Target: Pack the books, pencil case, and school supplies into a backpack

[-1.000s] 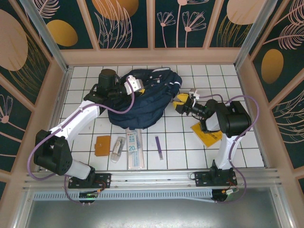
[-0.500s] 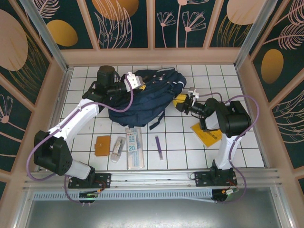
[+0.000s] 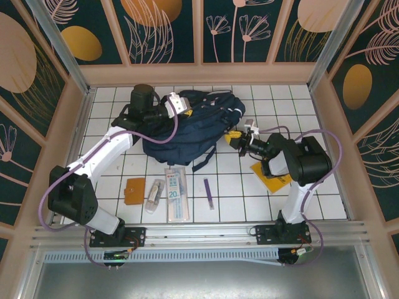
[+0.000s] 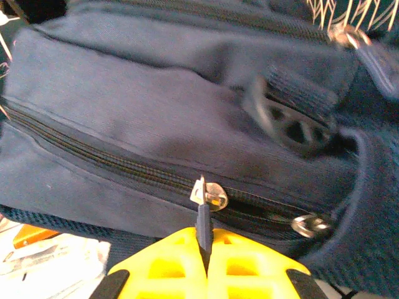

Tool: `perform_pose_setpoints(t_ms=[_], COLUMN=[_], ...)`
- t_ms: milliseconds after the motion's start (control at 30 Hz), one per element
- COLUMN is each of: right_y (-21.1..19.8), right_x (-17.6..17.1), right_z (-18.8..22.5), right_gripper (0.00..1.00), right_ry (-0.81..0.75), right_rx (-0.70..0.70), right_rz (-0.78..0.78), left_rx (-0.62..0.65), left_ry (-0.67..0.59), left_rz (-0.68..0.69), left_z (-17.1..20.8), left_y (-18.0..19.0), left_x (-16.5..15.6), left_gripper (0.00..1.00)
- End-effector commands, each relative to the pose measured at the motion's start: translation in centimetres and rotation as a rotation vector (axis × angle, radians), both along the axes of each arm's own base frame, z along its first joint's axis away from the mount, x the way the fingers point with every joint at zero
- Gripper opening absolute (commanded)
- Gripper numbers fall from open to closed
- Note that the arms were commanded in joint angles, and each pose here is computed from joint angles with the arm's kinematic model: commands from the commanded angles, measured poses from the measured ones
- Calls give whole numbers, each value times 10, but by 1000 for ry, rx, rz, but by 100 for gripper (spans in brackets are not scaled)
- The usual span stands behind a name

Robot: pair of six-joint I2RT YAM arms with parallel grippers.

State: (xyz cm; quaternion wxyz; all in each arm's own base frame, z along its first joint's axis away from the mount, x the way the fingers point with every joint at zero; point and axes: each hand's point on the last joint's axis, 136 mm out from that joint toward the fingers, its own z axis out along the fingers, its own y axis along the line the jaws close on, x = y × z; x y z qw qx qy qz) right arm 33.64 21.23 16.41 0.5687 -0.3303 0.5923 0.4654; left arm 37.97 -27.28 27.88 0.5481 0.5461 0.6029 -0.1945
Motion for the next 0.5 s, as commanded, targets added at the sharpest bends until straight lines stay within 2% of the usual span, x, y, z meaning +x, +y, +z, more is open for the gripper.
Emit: perform_pose_setpoints(t_ms=[0,100,333,467], right_y=[9,26,90,109], right_x=[-10,-12,-48,-63], right_z=[27,19,-39,-49], right_gripper=[0,0,0,0], right_ry=[-127,-115,-130,-79], right_rx=[-7,-96,-574,-652], right_rz=[5,25,212,258], left_rx=[-38,1,-50,-62], left_ry=[-166,-144,-58,-32], left_rz=[-14,17,62,78], left_z=[40,19,-1,-15], left_y=[-6,-5,-14,-28], left_x=[13,24,46,53], left_gripper=[0,0,0,0])
